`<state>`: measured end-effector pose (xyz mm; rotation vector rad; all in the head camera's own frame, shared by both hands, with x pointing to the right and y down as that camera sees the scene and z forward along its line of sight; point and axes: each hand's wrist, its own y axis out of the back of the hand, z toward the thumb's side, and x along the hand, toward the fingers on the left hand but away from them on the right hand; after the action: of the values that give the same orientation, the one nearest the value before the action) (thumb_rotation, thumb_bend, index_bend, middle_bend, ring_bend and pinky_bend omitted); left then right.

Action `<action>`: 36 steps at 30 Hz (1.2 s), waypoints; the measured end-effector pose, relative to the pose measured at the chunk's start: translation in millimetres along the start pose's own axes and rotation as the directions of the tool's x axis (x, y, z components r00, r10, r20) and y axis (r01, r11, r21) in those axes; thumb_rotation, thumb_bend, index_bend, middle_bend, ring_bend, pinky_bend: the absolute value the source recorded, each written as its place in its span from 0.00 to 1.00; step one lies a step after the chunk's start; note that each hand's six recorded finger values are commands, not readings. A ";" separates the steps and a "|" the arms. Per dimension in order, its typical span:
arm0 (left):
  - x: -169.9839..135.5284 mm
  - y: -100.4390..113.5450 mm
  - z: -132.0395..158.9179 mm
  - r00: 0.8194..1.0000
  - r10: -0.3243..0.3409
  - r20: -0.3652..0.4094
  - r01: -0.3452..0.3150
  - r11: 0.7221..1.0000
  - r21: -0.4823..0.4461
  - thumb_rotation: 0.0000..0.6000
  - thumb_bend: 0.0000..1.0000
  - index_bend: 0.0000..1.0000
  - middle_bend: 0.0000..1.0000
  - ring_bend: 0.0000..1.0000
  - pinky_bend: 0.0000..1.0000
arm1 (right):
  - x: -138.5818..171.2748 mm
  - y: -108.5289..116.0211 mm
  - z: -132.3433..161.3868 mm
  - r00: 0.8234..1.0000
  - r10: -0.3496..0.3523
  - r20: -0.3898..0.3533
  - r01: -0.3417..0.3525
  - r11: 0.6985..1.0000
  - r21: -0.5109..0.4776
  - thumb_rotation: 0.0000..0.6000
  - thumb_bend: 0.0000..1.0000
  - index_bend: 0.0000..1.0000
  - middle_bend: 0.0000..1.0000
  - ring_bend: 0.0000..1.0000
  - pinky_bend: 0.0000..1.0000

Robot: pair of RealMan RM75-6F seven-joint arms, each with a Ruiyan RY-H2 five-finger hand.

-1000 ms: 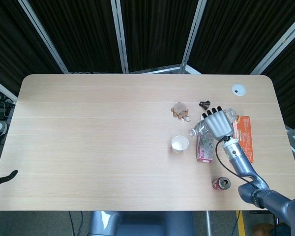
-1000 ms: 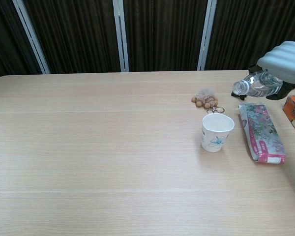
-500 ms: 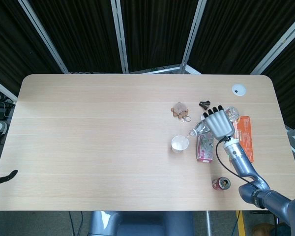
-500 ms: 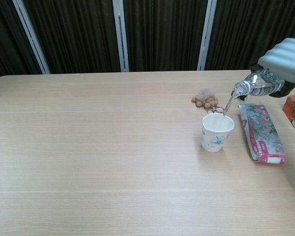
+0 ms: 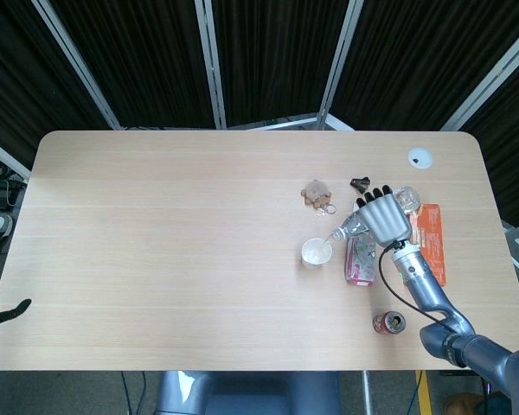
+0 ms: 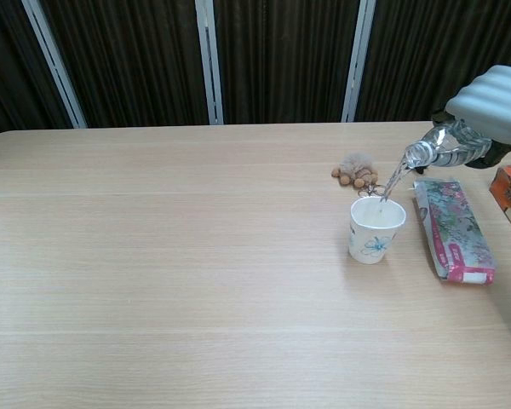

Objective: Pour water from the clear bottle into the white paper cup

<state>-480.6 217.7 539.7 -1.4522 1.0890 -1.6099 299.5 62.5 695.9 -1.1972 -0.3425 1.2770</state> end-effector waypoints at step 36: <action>-0.4 -3.1 1.3 1.000 -0.020 0.004 0.020 1.000 0.000 1.00 0.00 0.00 0.00 0.00 0.00 | -1.3 5.1 -1.7 0.999 0.022 0.047 -0.006 0.946 -0.325 1.00 0.63 0.43 0.59 0.49 0.45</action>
<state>-479.1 219.2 542.4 -1.4695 1.0755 -1.6200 297.7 59.8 691.5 -1.4486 -0.6007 1.2968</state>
